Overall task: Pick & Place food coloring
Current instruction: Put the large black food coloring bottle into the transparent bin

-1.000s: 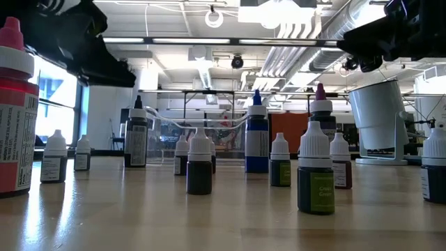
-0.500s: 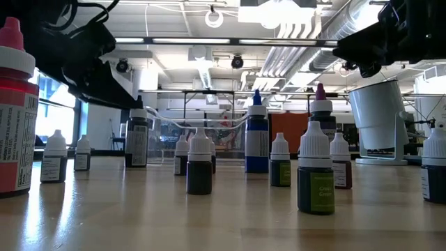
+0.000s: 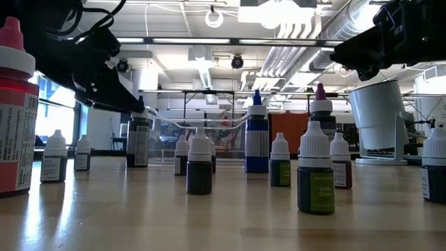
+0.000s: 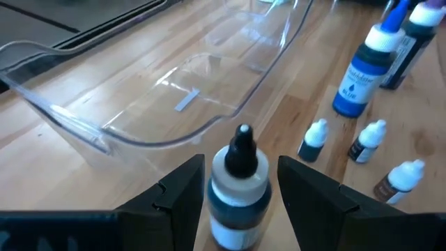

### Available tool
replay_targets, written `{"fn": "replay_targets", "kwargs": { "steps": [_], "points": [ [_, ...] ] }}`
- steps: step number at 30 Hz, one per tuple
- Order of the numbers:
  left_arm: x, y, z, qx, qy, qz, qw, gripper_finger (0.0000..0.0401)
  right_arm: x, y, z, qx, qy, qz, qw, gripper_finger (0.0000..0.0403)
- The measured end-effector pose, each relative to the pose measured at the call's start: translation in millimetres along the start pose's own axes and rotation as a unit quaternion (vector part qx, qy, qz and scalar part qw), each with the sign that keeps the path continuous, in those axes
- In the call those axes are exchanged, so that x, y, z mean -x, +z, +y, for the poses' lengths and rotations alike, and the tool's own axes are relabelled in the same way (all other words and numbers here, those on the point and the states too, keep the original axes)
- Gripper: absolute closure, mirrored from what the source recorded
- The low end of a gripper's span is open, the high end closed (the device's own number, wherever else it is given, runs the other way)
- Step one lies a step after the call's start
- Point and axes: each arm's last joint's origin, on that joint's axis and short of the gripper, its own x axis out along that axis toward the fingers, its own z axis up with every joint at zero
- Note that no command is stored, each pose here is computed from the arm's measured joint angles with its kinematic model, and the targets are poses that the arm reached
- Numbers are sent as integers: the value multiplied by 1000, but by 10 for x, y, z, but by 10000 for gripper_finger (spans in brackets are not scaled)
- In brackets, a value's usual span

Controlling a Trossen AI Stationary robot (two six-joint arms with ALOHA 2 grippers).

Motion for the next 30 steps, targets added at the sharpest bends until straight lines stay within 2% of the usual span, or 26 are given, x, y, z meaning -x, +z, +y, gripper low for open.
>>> {"fn": "replay_targets", "kwargs": {
  "steps": [13,22,24,30],
  "points": [
    [-78,-84,-24,-10,27,2,1000,228,0,7,0,0,0,-3,1000,261],
    [-78,-78,-23,-9,34,-4,999,305,0,7,0,0,0,-4,1000,261],
    [-79,-45,-43,-11,22,-15,1000,305,0,7,1,0,0,-4,1000,261],
    [-53,167,-158,-24,-57,-90,994,285,0,7,0,1,0,-4,1000,261]
  ]
}}
